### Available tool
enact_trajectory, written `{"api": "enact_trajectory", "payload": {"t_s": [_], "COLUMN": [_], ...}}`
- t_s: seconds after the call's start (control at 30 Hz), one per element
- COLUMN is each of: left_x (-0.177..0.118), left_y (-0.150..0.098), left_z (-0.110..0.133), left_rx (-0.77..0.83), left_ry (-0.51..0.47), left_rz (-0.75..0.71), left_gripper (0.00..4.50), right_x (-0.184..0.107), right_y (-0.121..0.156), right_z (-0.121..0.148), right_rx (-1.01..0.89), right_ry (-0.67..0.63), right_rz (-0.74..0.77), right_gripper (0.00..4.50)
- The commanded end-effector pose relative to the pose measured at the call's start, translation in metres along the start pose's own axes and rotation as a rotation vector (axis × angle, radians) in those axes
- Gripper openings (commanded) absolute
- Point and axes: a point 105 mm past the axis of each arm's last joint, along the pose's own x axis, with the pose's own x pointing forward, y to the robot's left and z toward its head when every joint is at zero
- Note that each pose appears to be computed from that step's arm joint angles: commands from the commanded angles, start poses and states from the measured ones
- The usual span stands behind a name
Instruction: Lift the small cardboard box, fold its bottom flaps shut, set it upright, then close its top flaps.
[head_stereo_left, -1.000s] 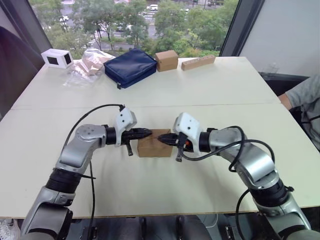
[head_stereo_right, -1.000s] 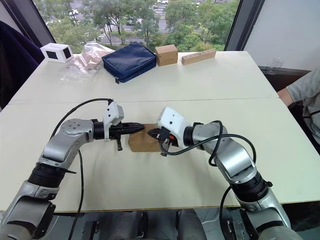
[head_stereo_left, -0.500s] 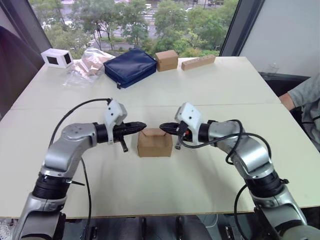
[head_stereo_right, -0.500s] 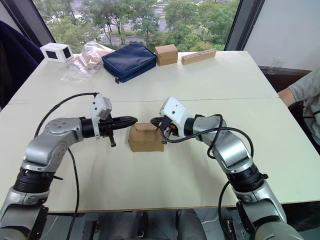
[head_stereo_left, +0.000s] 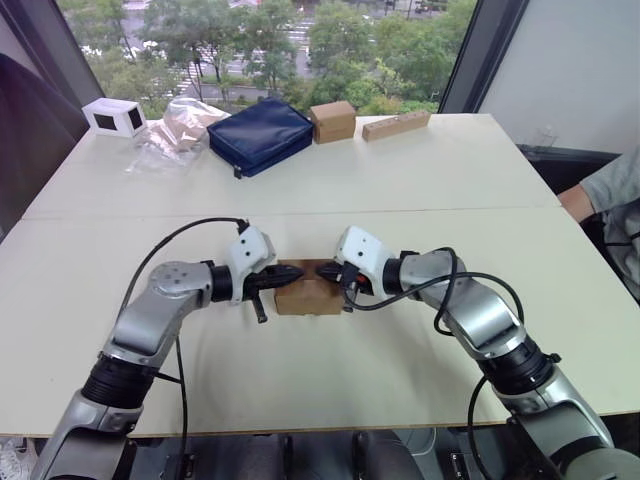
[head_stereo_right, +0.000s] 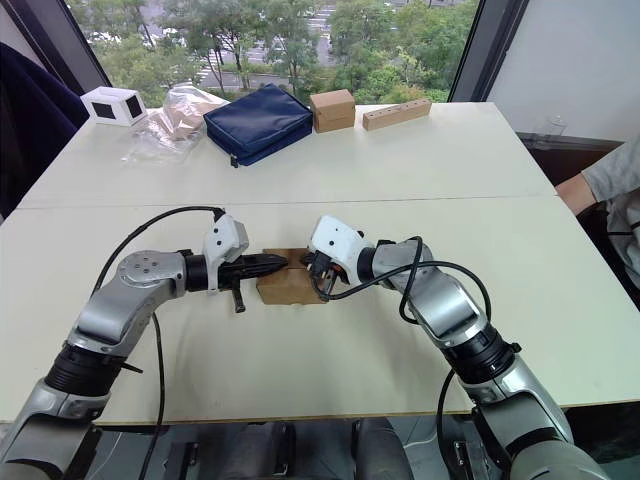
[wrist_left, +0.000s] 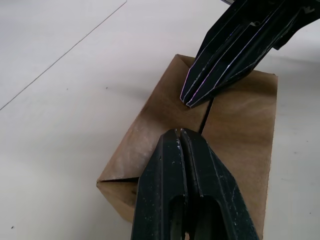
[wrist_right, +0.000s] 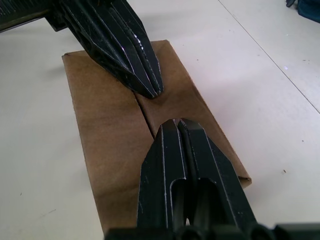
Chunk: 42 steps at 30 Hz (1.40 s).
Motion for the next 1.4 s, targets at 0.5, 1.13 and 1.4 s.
{"api": "enact_trajectory", "payload": {"t_s": [0.5,1.13,1.4], "left_x": [-0.087,-0.135,-0.129], "left_y": [0.011,-0.057,-0.05], "left_z": [0.005,-0.062,-0.053], "left_rx": [-0.326,-0.493,-0.494], "left_ry": [-0.086,0.132,0.086], "left_rz": [0.273,0.234,0.218], "left_gripper": [0.06,0.06,0.06], "right_x": [-0.107,-0.144,-0.139], "right_y": [-0.017,0.048,0.046], "right_z": [0.019,-0.067,-0.066], "right_rx": [0.312,0.554,0.545], "right_ry": [-0.314,-0.006,-0.022], "right_rz": [-0.087,0.017,0.016], "right_gripper": [0.0,0.0,0.0]}}
